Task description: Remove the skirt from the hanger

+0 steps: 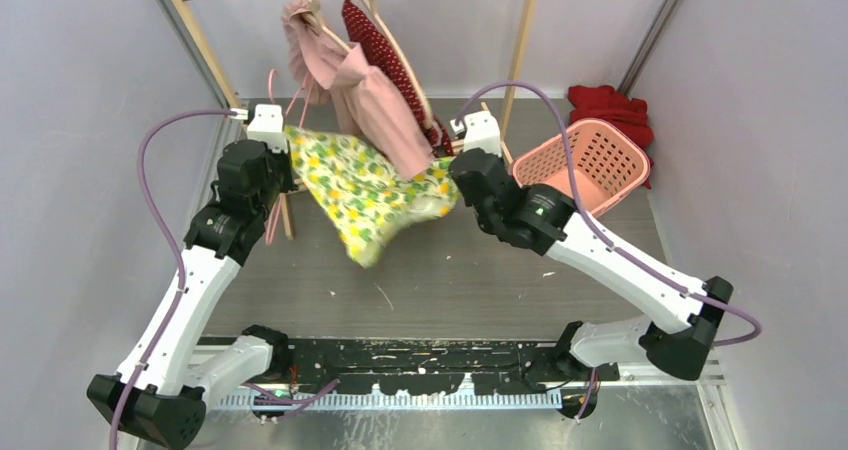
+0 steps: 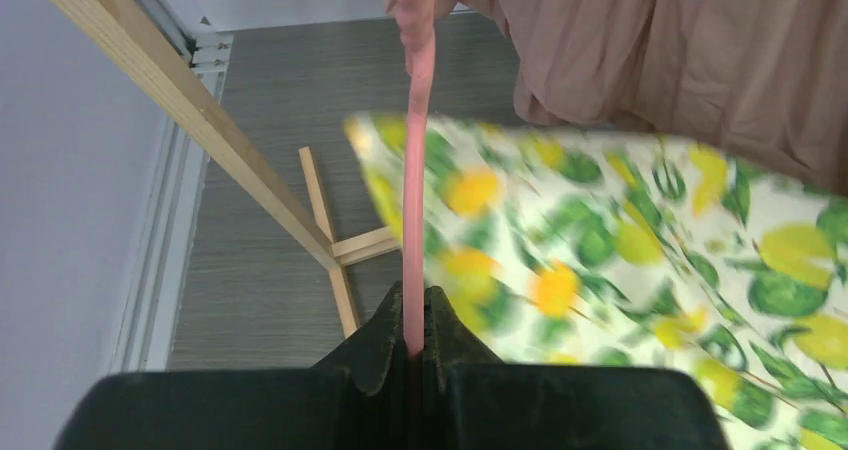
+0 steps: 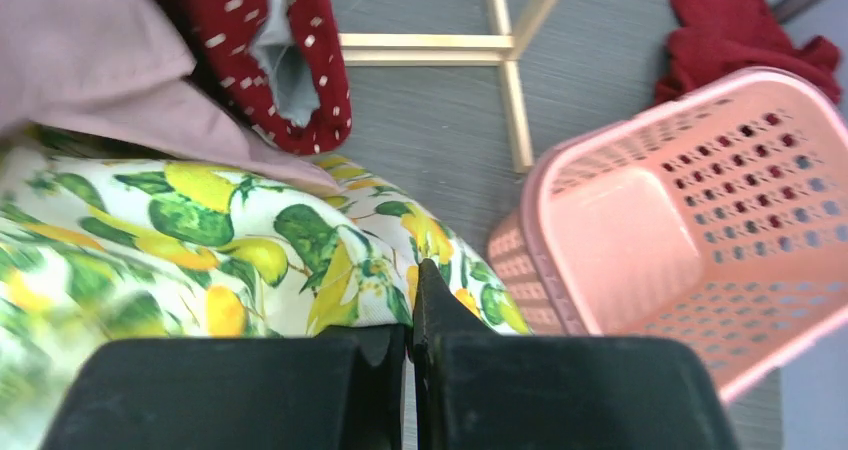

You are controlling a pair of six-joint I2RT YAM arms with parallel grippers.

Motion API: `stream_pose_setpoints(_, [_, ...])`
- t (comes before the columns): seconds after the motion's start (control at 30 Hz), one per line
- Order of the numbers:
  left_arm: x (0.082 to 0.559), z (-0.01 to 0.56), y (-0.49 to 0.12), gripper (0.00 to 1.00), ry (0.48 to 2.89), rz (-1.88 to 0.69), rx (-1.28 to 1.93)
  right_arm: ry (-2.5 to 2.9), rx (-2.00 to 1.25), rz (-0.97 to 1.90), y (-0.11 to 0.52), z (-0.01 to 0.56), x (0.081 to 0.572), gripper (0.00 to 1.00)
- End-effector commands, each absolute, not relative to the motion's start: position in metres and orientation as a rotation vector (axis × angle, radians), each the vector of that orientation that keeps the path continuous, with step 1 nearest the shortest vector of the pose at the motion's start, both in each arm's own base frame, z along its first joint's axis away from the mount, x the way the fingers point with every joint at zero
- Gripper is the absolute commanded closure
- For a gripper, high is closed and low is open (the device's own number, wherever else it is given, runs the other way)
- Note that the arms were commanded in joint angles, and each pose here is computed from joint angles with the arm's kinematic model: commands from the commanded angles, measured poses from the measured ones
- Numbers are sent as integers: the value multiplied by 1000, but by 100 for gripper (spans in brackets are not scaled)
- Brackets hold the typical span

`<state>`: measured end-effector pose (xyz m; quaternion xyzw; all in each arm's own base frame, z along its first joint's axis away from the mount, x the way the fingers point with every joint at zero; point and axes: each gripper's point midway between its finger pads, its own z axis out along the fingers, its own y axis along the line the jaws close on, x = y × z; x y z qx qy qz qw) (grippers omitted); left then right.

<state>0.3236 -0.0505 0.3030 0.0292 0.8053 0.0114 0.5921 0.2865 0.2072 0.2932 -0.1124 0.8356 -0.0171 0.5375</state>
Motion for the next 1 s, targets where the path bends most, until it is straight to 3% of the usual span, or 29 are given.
stream_pose_setpoints(0.0, [334,322,-44,100,1785,71,50,1940,-144,-223,154,317,296,99])
stream_pose_setpoints(0.37, [330,317,-37,100,1803,130,83,1708,176,-471,62,418,339,99])
stream_pose_setpoints(0.97, [325,311,-33,100,1812,179,117,1267,600,-612,-57,577,314,99])
